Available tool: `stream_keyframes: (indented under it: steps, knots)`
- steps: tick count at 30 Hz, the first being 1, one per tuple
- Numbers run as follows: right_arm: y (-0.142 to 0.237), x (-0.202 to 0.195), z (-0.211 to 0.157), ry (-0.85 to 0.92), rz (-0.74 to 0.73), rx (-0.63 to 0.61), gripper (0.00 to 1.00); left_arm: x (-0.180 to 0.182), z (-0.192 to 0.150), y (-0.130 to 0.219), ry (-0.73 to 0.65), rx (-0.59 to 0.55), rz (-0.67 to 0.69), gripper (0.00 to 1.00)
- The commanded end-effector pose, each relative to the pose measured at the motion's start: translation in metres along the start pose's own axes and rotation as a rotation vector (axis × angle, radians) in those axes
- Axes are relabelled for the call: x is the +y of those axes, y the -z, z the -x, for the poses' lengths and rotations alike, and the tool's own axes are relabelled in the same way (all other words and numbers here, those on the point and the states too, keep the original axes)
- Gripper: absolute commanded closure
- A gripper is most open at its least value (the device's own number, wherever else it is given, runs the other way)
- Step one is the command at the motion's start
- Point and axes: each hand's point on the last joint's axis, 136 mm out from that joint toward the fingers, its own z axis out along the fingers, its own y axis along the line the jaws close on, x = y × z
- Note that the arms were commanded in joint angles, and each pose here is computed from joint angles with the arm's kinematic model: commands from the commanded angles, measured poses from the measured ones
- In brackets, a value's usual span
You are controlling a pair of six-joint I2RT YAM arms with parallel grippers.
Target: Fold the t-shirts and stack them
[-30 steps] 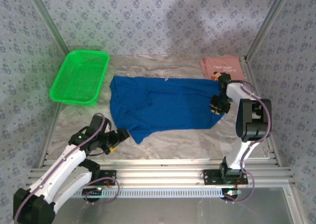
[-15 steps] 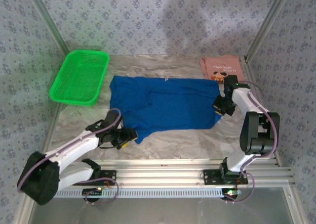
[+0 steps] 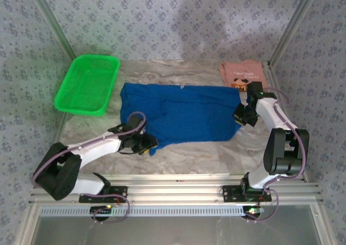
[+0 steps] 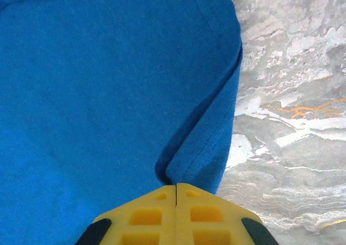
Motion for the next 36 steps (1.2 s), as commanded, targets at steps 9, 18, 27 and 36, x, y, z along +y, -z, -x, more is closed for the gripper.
stream_keyframes:
  steps: [9, 18, 27, 36]
  knots:
    - [0.005, -0.005, -0.011, 0.021, 0.013, 0.032, 1.0, -0.023, -0.008, 0.02, -0.092, 0.018, 0.025, 0.95]
    - [0.008, -0.009, -0.012, 0.025, 0.018, 0.031, 1.0, -0.041, -0.023, 0.059, -0.151, 0.029, 0.028, 0.97]
    - [0.006, -0.009, -0.012, 0.023, 0.025, 0.03, 1.0, -0.042, -0.014, 0.047, -0.224, 0.047, 0.099, 0.96]
    - [0.001, -0.01, -0.011, 0.037, 0.019, 0.036, 1.0, -0.097, 0.012, 0.001, -0.329, 0.099, 0.022, 0.72]
